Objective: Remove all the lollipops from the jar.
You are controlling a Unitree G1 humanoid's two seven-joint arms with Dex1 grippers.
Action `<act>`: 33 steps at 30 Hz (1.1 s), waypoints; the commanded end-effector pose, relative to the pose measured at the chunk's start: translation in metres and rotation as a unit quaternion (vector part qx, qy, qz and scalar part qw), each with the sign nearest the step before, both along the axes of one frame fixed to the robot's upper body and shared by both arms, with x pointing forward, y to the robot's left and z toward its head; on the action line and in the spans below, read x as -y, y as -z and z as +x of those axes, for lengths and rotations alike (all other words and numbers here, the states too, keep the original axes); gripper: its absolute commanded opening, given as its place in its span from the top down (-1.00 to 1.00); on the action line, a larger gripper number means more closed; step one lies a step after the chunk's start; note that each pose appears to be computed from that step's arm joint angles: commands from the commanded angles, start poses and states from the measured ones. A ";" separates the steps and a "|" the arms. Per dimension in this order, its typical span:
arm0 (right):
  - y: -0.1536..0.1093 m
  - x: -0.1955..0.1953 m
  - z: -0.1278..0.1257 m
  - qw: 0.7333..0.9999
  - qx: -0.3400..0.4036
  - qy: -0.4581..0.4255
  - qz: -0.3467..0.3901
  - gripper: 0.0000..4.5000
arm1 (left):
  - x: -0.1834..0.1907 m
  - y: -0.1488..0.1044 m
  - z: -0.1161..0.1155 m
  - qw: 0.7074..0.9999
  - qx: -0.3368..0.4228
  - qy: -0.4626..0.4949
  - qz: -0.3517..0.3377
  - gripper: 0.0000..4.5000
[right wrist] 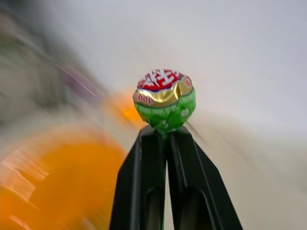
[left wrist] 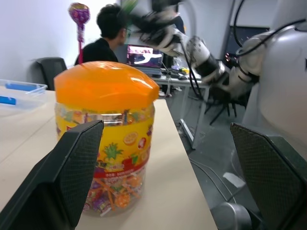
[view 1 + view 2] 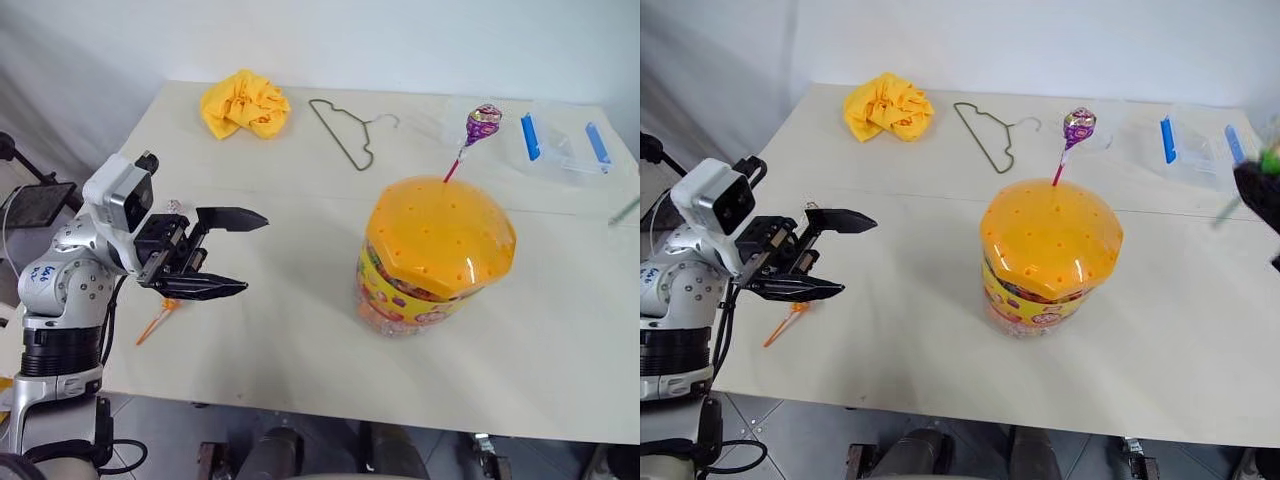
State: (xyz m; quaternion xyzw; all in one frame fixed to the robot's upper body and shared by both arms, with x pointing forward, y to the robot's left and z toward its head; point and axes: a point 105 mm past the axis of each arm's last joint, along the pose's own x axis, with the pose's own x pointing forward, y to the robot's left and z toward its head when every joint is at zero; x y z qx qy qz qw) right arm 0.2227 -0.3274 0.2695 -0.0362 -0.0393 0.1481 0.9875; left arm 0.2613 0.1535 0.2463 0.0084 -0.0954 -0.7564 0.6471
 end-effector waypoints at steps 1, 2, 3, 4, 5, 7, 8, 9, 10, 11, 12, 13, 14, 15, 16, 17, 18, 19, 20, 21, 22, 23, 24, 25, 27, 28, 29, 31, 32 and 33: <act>0.036 0.050 0.004 0.980 -0.101 0.144 -0.096 0.99 | 0.006 0.003 -0.001 0.999 0.025 0.019 0.015 -1.00; 0.048 0.051 0.005 0.978 -0.117 0.142 -0.096 0.99 | 0.008 0.004 0.001 0.999 0.028 0.017 0.013 -1.00; 0.062 0.053 0.006 0.976 -0.138 0.139 -0.098 0.99 | 0.009 0.005 0.003 0.999 0.031 0.010 0.009 -1.00; 0.075 0.056 0.005 0.971 -0.162 0.139 -0.112 0.99 | 0.011 0.005 0.004 1.000 0.030 0.006 0.005 -1.00; 0.087 0.059 0.004 0.964 -0.187 0.140 -0.129 0.99 | 0.012 0.006 0.005 0.999 0.032 0.004 0.006 -1.00; 0.113 0.070 0.001 0.949 -0.233 0.152 -0.150 0.99 | 0.014 0.010 0.004 0.999 0.031 0.004 0.013 -1.00; 0.123 0.075 0.001 0.944 -0.249 0.163 -0.146 0.99 | 0.016 0.010 0.003 0.999 0.037 0.006 0.019 -1.00; 0.130 0.080 0.000 0.939 -0.264 0.173 -0.140 0.99 | 0.018 0.008 0.002 0.999 0.040 0.007 0.022 -1.00; 0.134 0.084 0.000 0.936 -0.273 0.178 -0.135 0.99 | 0.021 0.006 0.001 0.999 0.042 0.008 0.024 -1.00; 0.137 0.086 0.000 0.933 -0.280 0.184 -0.132 0.99 | 0.022 0.004 0.001 0.999 0.045 0.007 0.024 -1.00; 0.141 0.089 0.001 0.930 -0.288 0.187 -0.129 0.87 | 0.023 0.002 0.002 0.999 0.047 0.006 0.023 -1.00; 0.144 0.089 0.002 0.930 -0.294 0.180 -0.128 0.75 | 0.023 0.001 0.002 0.999 0.048 0.006 0.023 -1.00; 0.146 0.090 0.002 0.929 -0.298 0.179 -0.126 0.70 | 0.024 0.000 0.002 0.998 0.052 0.003 0.022 -1.00; 0.148 0.090 0.003 0.929 -0.301 0.174 -0.126 0.55 | 0.024 -0.001 0.002 0.998 0.054 0.001 0.021 -1.00; 0.146 0.090 0.005 0.931 -0.293 0.174 -0.131 0.42 | 0.025 -0.002 0.002 0.998 0.055 0.000 0.020 -1.00; 0.146 0.091 0.006 0.932 -0.290 0.173 -0.131 0.27 | 0.025 -0.003 0.002 0.998 0.056 -0.003 0.019 -1.00; 0.145 0.090 0.005 0.933 -0.291 0.166 -0.131 0.12 | 0.024 -0.004 0.002 0.998 0.056 -0.005 0.018 -1.00; 0.140 0.091 0.005 0.936 -0.283 0.159 -0.134 -0.03 | 0.023 -0.005 0.002 0.998 0.055 -0.008 0.017 -1.00; 0.135 0.090 0.005 0.941 -0.273 0.149 -0.132 -0.17 | 0.022 -0.005 0.002 0.998 0.053 -0.013 0.014 -1.00; 0.129 0.087 0.005 0.948 -0.259 0.133 -0.124 -0.34 | 0.021 -0.006 0.003 0.998 0.051 -0.020 0.008 -1.00; 0.119 0.085 0.005 0.957 -0.236 0.118 -0.122 -0.48 | 0.020 -0.008 0.004 0.998 0.048 -0.028 0.002 -1.00; 0.100 0.074 0.008 0.972 -0.185 0.079 -0.118 -0.64 | 0.017 -0.009 0.005 0.998 0.043 -0.042 -0.010 -1.00; 0.081 0.061 0.008 0.984 -0.131 0.032 -0.113 -0.77 | 0.015 -0.011 0.007 0.997 0.038 -0.058 -0.022 -1.00; 0.060 0.048 0.007 0.991 -0.072 -0.011 -0.117 -0.77 | 0.010 -0.012 0.010 0.996 0.027 -0.079 -0.038 -1.00; 0.039 0.030 0.004 0.991 -0.011 -0.061 -0.118 -0.77 | 0.004 -0.013 0.014 0.993 0.014 -0.107 -0.056 -1.00; 0.028 0.014 0.006 0.990 0.010 -0.093 -0.110 -0.77 | -0.002 -0.010 0.018 0.989 0.003 -0.131 -0.065 -1.00; 0.018 -0.003 0.009 0.987 0.026 -0.128 -0.098 -0.77 | -0.008 -0.007 0.022 0.986 -0.002 -0.152 -0.072 -1.00; 0.000 -0.036 0.015 0.977 0.056 -0.189 -0.076 -0.77 | -0.018 -0.003 0.027 0.979 -0.012 -0.183 -0.088 -1.00; -0.007 -0.055 0.019 0.970 0.069 -0.224 -0.066 -0.77 | -0.021 -0.001 0.028 0.977 -0.019 -0.190 -0.097 -1.00; -0.013 -0.072 0.023 0.962 0.080 -0.252 -0.061 -0.77 | -0.024 0.001 0.027 0.976 -0.029 -0.191 -0.106 -1.00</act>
